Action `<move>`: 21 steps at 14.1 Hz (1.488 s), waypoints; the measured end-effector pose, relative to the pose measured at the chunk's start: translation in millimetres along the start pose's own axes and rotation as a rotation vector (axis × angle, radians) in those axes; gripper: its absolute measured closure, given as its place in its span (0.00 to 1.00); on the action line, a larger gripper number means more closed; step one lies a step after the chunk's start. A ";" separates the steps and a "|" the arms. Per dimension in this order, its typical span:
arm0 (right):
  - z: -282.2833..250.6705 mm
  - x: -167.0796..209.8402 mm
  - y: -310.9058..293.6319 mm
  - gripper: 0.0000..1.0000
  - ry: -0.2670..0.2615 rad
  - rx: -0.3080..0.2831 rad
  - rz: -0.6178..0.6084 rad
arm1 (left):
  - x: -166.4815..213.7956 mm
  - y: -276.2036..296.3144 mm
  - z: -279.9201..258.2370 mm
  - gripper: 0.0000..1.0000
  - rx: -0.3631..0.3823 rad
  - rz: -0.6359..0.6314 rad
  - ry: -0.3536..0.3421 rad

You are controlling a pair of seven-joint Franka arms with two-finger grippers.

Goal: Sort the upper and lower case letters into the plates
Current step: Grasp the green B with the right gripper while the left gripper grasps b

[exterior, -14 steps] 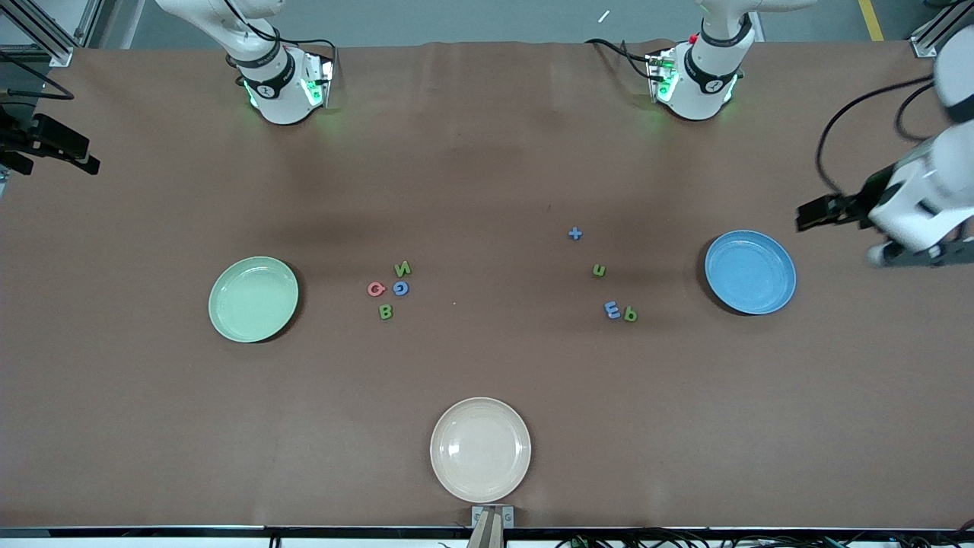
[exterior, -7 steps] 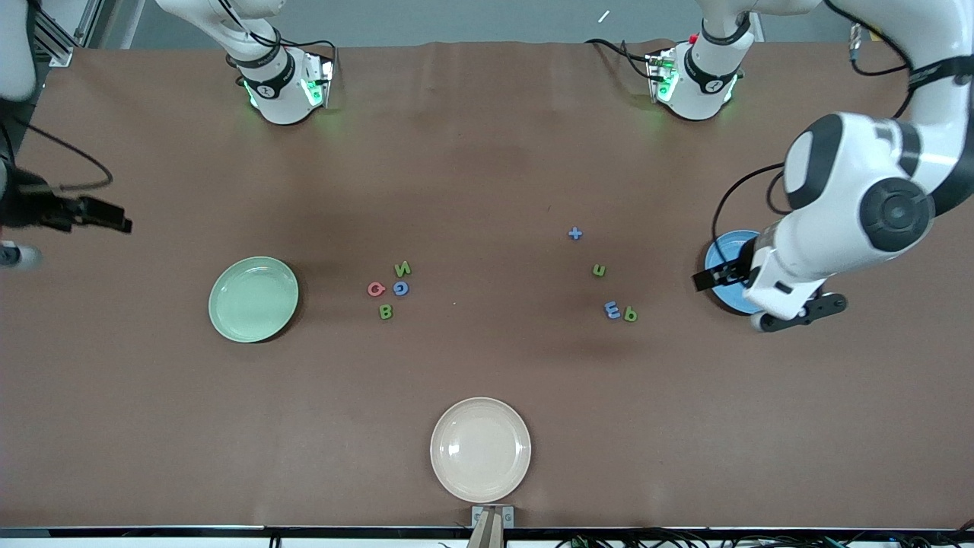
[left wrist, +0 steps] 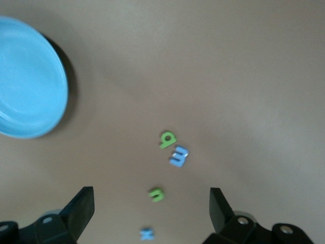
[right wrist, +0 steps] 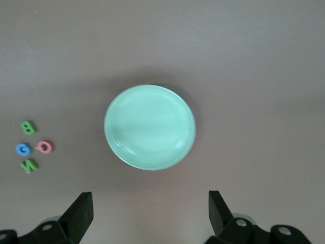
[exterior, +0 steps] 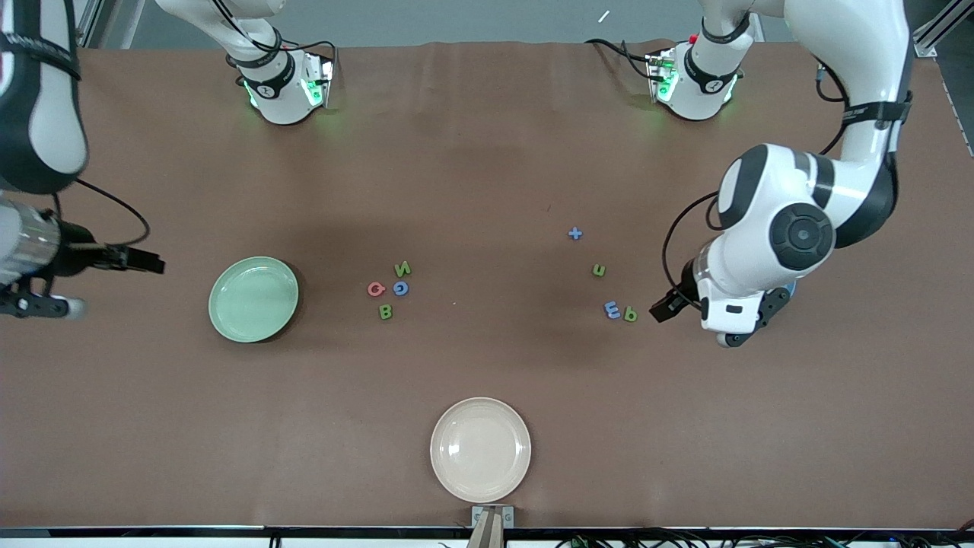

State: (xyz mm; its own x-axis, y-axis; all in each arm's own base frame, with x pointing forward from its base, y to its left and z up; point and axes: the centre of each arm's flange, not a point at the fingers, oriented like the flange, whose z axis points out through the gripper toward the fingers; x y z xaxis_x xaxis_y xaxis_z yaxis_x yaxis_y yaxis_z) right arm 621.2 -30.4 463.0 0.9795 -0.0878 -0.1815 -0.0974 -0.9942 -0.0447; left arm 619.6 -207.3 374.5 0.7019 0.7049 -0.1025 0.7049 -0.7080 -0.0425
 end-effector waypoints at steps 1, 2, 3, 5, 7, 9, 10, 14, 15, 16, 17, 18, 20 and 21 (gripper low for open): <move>14.9 8.3 -12.3 0.00 -0.002 0.014 -0.009 | -3.7 2.7 11.0 0.00 -0.001 -0.068 0.004; 29.8 15.0 -25.8 0.00 -0.003 0.023 -0.019 | -7.1 4.2 23.2 0.00 -0.001 -0.139 0.013; 45.1 20.3 -40.8 0.00 -0.004 0.022 -0.022 | -10.1 5.3 36.1 0.00 -0.005 -0.213 0.028; 71.3 25.3 -76.3 0.00 0.005 0.014 0.012 | -14.9 6.6 61.9 0.00 -0.035 -0.348 0.059; 94.7 22.3 -120.9 0.00 0.018 0.005 0.039 | -16.4 4.9 87.3 0.00 -0.066 -0.440 0.069; 117.8 15.5 -170.3 0.00 0.044 -0.001 0.061 | -15.6 4.4 113.3 0.00 -0.076 -0.500 0.069; 130.2 12.5 -190.6 0.00 0.055 -0.004 0.054 | -15.0 5.8 126.2 0.00 -0.084 -0.525 0.070; 181.7 12.0 -231.9 0.00 0.114 -0.002 0.007 | -12.0 7.5 169.4 0.00 -0.075 -0.596 0.067; 194.2 11.4 -236.5 0.00 0.134 0.002 -0.001 | -11.4 7.1 177.4 0.00 -0.066 -0.598 0.065; 207.5 9.9 -239.7 0.01 0.157 0.007 -0.008 | -10.8 7.1 183.4 0.00 -0.060 -0.599 0.065; 221.4 6.6 -243.1 0.03 0.182 0.012 -0.016 | -10.5 7.1 188.0 0.02 -0.055 -0.599 0.064; 235.3 2.3 -247.2 0.03 0.204 0.016 -0.026 | -10.2 7.3 190.0 0.02 -0.053 -0.599 0.063; 261.4 -6.5 -255.7 0.03 0.215 0.013 -0.046 | -10.1 7.7 190.8 0.07 -0.052 -0.599 0.063; 271.3 -9.6 -261.2 0.03 0.218 0.011 -0.057 | -10.2 7.6 191.4 0.13 -0.051 -0.598 0.064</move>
State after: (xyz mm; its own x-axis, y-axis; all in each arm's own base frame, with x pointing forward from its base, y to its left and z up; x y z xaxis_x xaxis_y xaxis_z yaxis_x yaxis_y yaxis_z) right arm 589.4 246.9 209.9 0.9983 -0.0442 0.0381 -0.0419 -0.9973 -0.0602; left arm 598.2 -228.0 185.1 0.1857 0.9825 -0.0159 0.9822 -0.1861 -0.0261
